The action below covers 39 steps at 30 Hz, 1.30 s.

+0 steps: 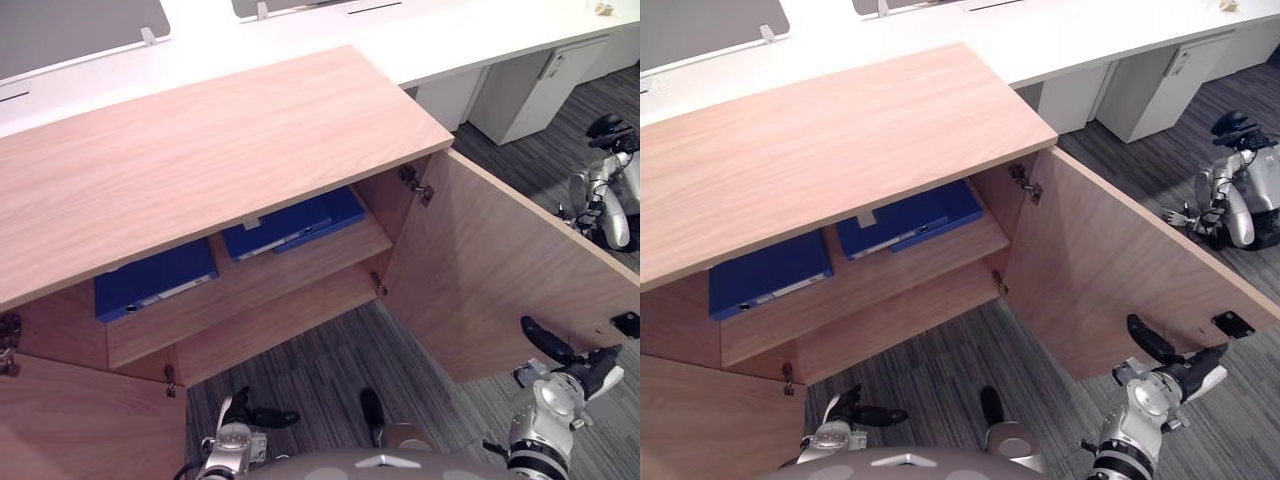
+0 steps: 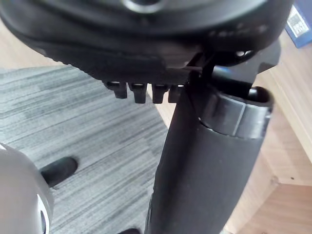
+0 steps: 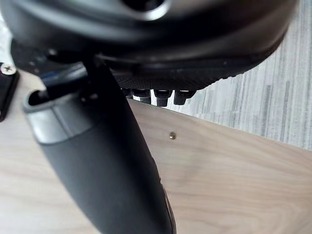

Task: Walk over to the cabinet, pick up the folder, carry it to the office cabinet, place the folder inside the office cabinet, then close the office cabinet door

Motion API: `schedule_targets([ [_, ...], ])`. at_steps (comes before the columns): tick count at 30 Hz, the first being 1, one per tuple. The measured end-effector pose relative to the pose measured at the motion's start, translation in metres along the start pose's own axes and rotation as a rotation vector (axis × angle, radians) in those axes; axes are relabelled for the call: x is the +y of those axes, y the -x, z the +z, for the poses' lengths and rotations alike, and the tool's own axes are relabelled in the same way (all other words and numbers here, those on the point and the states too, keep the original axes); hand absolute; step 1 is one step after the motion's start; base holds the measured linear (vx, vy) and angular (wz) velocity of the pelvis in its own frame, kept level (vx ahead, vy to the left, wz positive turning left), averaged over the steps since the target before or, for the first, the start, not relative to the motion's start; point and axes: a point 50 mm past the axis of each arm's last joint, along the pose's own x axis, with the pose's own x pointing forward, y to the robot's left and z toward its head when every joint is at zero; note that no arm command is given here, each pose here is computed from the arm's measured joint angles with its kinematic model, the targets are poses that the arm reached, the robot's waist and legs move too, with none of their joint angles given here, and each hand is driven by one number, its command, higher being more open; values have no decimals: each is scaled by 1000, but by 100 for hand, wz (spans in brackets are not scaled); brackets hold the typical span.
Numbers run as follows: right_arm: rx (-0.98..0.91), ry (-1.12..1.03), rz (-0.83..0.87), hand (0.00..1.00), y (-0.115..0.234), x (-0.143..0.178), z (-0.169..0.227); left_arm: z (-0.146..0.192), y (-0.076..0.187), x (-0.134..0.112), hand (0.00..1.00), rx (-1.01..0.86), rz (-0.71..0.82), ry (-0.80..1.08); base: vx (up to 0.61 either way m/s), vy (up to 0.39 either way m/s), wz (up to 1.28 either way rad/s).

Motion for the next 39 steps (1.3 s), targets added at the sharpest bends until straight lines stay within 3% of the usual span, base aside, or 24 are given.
schedule_targets([
  [20,-40,25,146,100,-4,5,9,0,1,-4,100,-26,-59,-112,-23,5,0],
  [32,-26,151,332,100,50,-18,-15,-1,1,-9,100,-27,-84,-185,-26,-16,-5],
  [39,29,204,562,100,94,-29,-21,3,1,-14,100,-50,-106,-251,-42,-20,-21],
])
